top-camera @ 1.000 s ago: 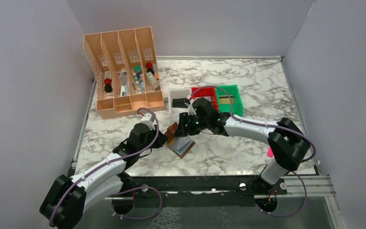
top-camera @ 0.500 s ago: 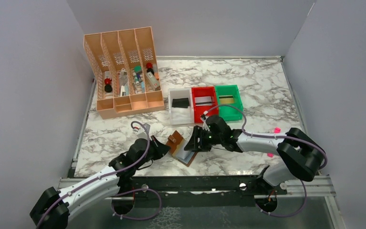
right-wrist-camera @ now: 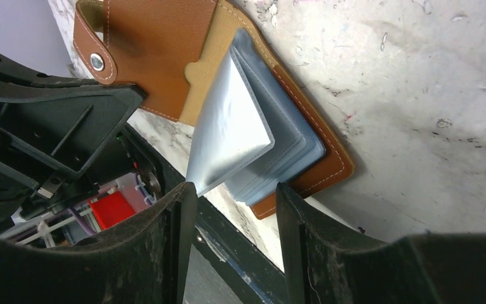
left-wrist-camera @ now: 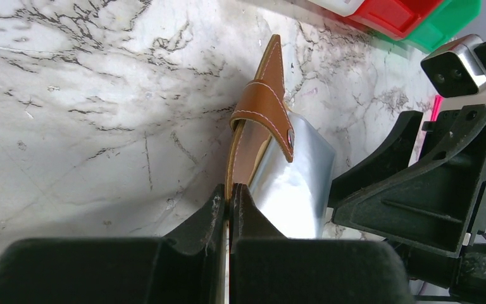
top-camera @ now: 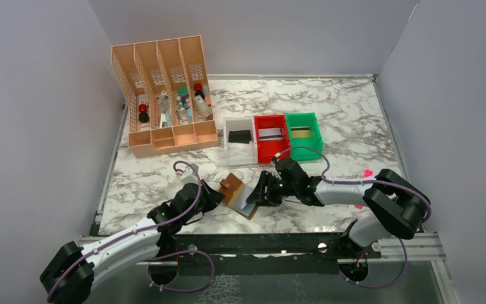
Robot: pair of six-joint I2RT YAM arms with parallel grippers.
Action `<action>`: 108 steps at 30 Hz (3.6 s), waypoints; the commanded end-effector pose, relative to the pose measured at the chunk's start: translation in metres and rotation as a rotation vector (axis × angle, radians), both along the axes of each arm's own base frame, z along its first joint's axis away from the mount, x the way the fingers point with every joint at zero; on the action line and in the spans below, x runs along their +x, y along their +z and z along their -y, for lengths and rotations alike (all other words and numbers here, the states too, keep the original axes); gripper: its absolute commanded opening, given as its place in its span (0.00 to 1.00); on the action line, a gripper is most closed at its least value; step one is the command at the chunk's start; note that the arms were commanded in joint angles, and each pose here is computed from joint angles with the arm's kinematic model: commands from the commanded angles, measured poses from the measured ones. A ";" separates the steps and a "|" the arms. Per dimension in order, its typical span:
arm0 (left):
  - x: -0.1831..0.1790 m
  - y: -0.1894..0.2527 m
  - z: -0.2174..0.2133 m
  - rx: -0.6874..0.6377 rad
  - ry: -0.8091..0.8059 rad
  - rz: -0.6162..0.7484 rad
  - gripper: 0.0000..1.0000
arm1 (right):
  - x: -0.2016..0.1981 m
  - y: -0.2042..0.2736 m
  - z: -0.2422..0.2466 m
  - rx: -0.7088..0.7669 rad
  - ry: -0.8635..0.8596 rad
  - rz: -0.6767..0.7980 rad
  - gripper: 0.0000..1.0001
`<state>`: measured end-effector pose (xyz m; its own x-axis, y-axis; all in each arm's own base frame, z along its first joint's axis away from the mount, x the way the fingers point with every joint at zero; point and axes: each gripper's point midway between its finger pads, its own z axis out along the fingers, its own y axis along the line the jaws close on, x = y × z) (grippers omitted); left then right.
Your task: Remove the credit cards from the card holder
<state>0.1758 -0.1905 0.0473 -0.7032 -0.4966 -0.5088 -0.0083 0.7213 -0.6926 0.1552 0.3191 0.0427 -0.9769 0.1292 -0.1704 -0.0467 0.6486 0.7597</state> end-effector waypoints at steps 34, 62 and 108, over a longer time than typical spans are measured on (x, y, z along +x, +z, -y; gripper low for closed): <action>0.000 0.003 0.009 0.003 -0.046 0.018 0.00 | 0.023 0.020 -0.021 -0.063 0.069 0.143 0.48; -0.002 0.005 0.009 -0.020 -0.053 0.027 0.00 | 0.048 0.019 -0.001 -0.441 0.070 0.327 0.44; -0.001 0.021 -0.004 0.057 -0.032 0.056 0.55 | 0.042 -0.019 -0.061 -0.462 0.256 0.354 0.37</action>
<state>0.1673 -0.1974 0.0534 -0.7241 -0.4578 -0.5159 0.0524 0.7093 -0.7029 0.2009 0.3719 0.0369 -0.8354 -0.2570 -0.4858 -0.4351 0.8493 0.2990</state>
